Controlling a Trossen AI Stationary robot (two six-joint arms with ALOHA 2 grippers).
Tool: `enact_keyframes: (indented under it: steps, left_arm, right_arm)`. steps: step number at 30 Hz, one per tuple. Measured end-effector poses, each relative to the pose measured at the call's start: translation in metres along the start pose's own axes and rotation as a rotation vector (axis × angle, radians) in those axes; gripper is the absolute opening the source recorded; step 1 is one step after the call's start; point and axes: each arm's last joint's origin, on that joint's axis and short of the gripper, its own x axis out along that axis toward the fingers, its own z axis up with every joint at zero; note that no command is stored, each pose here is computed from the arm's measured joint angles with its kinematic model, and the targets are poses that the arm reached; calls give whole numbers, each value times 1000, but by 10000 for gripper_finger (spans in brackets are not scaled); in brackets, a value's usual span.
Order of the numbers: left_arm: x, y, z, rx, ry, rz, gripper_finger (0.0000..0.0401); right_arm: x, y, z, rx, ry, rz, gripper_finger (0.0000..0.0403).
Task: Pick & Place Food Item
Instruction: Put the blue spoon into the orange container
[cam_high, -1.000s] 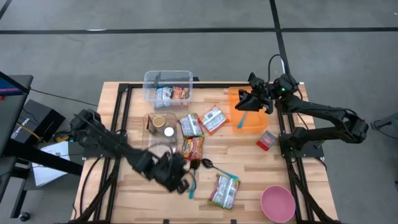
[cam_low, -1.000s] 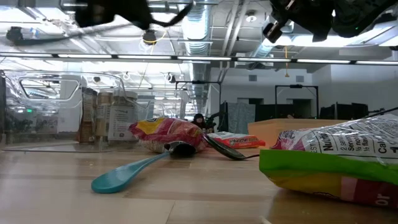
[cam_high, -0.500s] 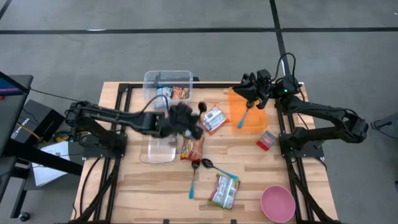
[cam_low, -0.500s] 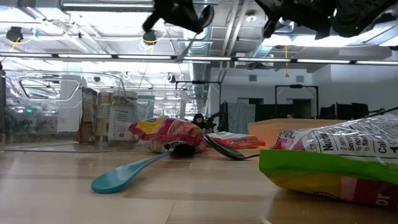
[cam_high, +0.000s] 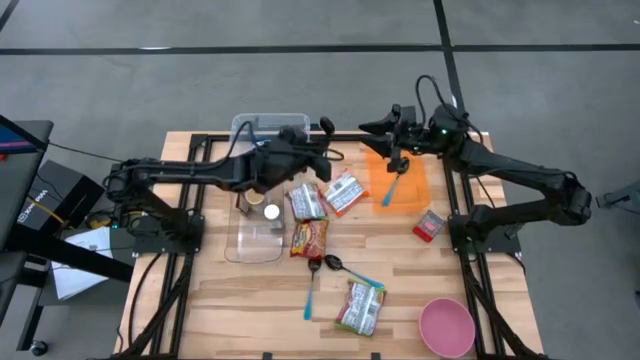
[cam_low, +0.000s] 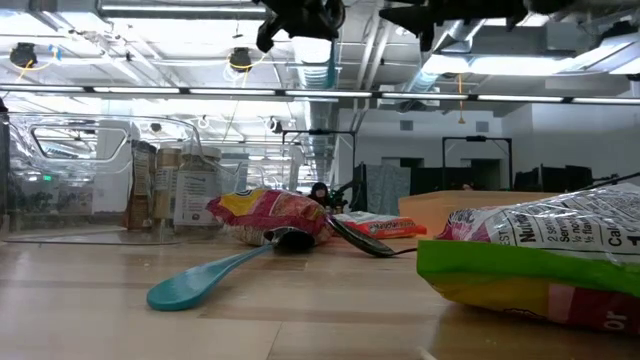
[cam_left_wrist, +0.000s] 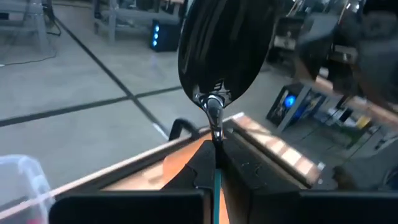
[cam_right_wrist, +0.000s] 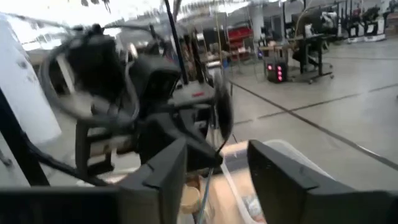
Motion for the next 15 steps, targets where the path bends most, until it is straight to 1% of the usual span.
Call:
enact_keyframes:
  steps: [2, 6, 10, 12, 15]
  left_arm:
    - [3, 3, 5, -26, -26, -14, 3]
    - [7, 4, 20, -122, -130, -57, 4]
    - [8, 6, 31, -181, -206, -102, 4]
    - [8, 5, 32, -185, -206, -138, 4]
    - [10, 2, 27, -174, -186, -146, 5]
  right_arm:
    - [0, 1, 2, -26, 8, -13, 187]
    - [0, 0, -4, 0, 68, -33, 211]
    - [1, 4, -10, 21, 126, -31, 211]
    - [2, 6, -11, 20, 128, -40, 207]
    - [3, 10, -12, 9, 122, -60, 197]
